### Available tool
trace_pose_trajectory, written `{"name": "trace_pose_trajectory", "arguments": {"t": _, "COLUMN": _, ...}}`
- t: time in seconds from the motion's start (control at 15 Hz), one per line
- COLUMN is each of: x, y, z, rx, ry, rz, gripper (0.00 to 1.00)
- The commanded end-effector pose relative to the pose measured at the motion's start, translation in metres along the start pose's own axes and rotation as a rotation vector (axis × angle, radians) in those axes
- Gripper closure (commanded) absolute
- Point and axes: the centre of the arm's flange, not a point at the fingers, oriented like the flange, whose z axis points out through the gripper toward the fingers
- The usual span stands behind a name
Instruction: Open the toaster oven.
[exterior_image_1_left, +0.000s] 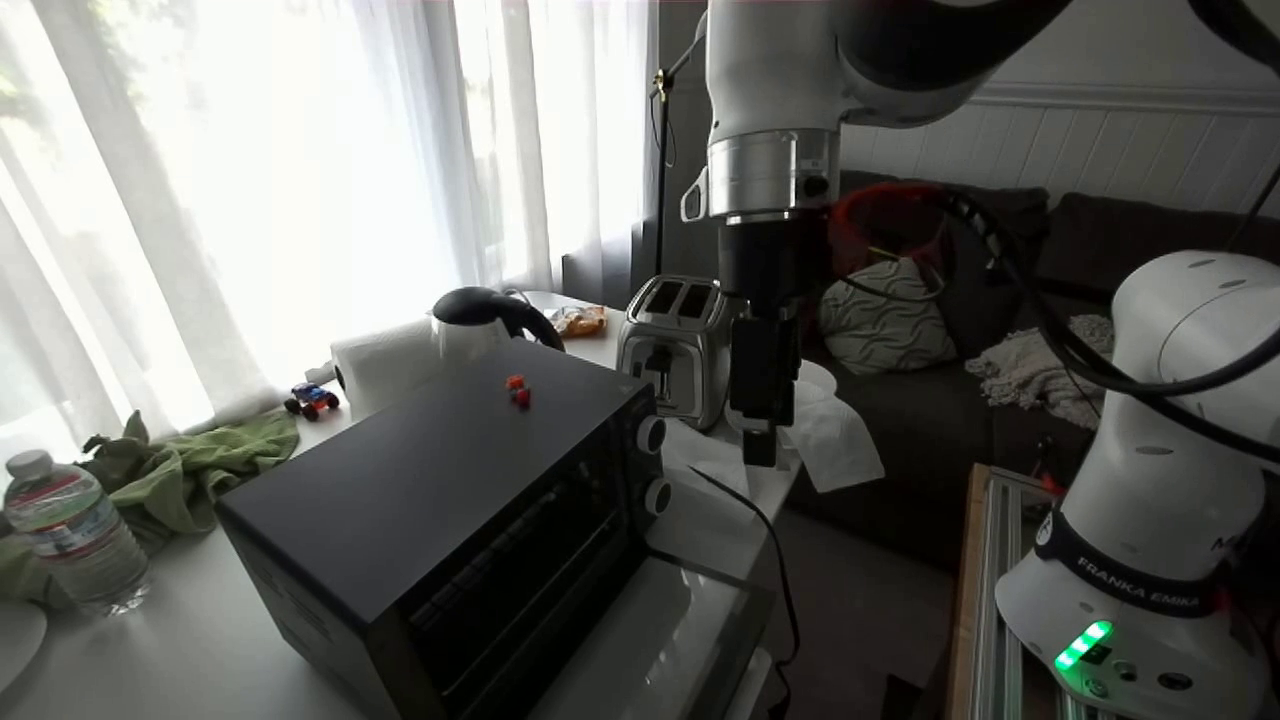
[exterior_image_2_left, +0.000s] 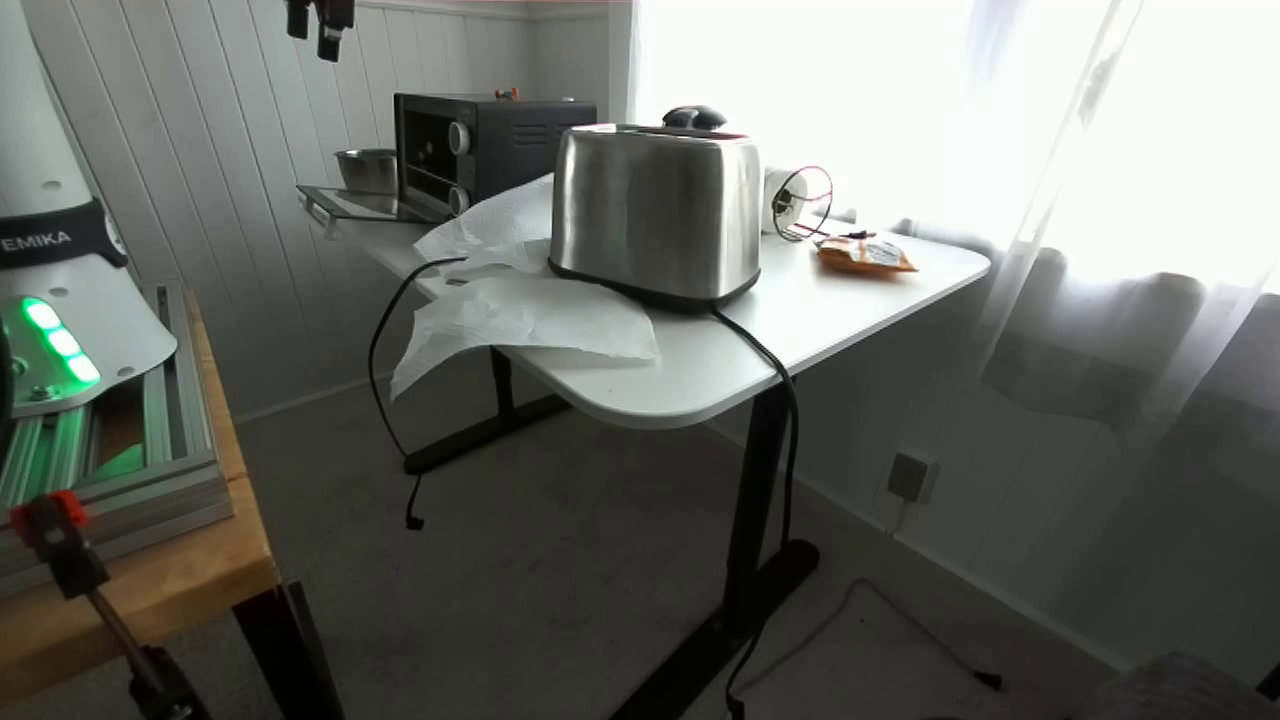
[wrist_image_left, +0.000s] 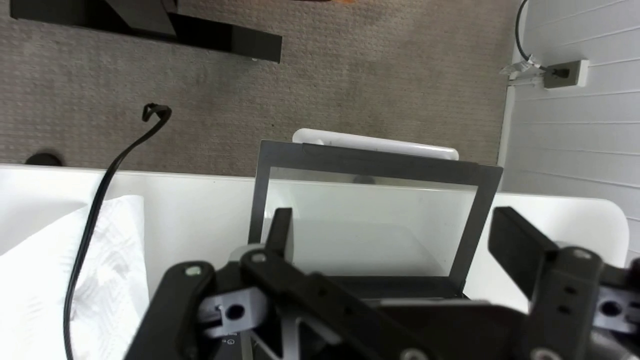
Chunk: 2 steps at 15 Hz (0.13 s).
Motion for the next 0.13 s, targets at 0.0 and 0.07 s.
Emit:
{"name": "trace_pose_trajectory", "arguments": {"t": 0.0, "x": 0.0000, "y": 0.0000, "z": 0.0000, "rx": 0.000, "ry": 0.000, "rz": 0.000, "gripper": 0.00}}
{"name": "trace_pose_trajectory", "arguments": {"t": 0.07, "x": 0.0000, "y": 0.0000, "z": 0.0000, "rx": 0.000, "ry": 0.000, "rz": 0.000, "gripper": 0.00}}
